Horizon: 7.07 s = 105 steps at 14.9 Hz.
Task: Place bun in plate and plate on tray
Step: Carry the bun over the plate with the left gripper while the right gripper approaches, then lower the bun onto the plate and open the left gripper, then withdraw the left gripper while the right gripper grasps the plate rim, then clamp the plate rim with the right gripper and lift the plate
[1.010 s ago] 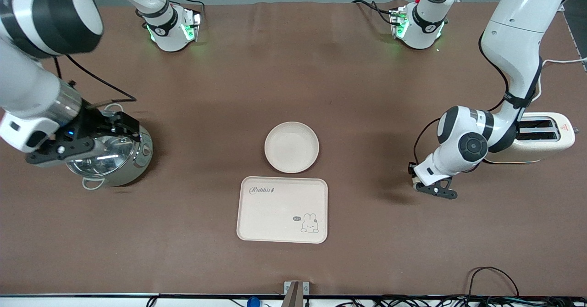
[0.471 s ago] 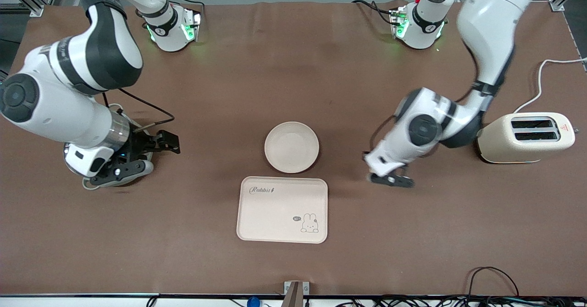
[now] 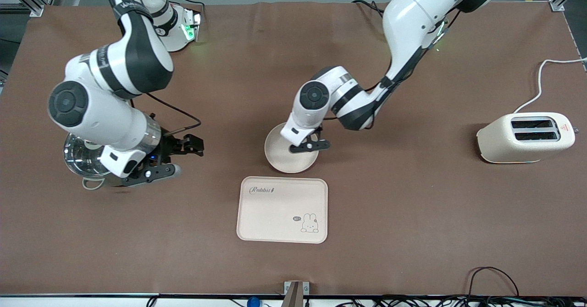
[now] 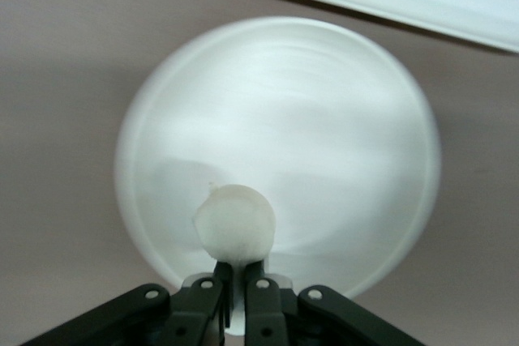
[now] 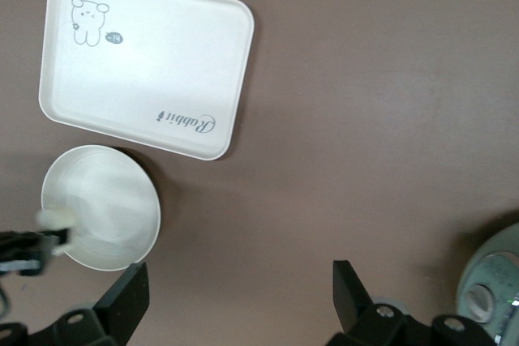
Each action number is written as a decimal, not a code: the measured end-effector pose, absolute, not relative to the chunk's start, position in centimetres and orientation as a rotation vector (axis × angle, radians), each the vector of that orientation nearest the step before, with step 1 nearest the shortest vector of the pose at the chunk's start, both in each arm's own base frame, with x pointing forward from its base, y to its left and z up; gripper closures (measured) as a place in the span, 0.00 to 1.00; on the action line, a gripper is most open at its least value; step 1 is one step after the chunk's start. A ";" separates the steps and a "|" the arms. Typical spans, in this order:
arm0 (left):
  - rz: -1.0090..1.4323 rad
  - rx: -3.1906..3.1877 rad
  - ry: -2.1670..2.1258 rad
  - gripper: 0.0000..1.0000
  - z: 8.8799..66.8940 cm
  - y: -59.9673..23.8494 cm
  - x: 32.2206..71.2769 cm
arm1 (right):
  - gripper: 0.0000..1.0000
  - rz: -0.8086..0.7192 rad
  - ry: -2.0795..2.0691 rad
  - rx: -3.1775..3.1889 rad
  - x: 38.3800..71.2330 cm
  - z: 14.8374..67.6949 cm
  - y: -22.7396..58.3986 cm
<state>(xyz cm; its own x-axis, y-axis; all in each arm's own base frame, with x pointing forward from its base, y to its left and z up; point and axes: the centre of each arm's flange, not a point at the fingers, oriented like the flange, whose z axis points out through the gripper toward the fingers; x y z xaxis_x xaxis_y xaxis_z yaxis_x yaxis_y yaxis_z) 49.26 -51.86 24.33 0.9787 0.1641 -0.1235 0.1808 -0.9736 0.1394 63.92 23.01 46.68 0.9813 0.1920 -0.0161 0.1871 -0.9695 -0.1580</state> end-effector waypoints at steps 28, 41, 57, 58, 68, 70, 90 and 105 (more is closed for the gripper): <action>0.040 3.124 -0.029 0.00 45.2 -16.6 66.4 | 0.18 0.217 -0.367 -2.981 59.5 29.4 39.0; 0.113 3.138 0.140 0.00 61.3 -10.0 59.5 | 0.45 0.326 -0.433 -2.935 59.6 23.0 38.2; 0.172 3.143 0.101 0.00 65.6 -6.9 55.0 | 0.55 0.388 -0.393 -2.900 59.0 20.2 38.6; 0.174 3.142 0.104 0.00 65.7 -6.8 55.1 | 0.55 0.390 -0.391 -2.901 59.0 19.9 38.6; 0.134 3.099 0.109 0.00 65.4 -7.0 55.2 | 0.75 0.362 -0.389 -2.900 58.9 18.9 39.0; 0.131 3.099 0.109 0.00 65.3 -7.0 55.3 | 0.76 0.363 -0.388 -2.900 58.9 18.9 39.0; 0.136 3.098 0.112 0.00 65.4 -6.9 55.3 | 0.95 0.381 -0.361 -2.890 59.2 18.4 38.6; 0.137 3.098 0.112 0.00 65.5 -6.9 55.3 | 0.95 0.357 -0.331 -2.877 59.7 21.2 39.2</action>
<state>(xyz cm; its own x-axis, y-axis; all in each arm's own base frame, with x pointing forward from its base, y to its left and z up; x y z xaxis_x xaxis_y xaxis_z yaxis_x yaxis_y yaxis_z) 55.30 -6.92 65.48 0.9935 0.0740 0.0870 0.0706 -0.9966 0.0417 59.68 39.22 21.23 0.9450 0.2483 -0.2128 0.1940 -0.9495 -0.2465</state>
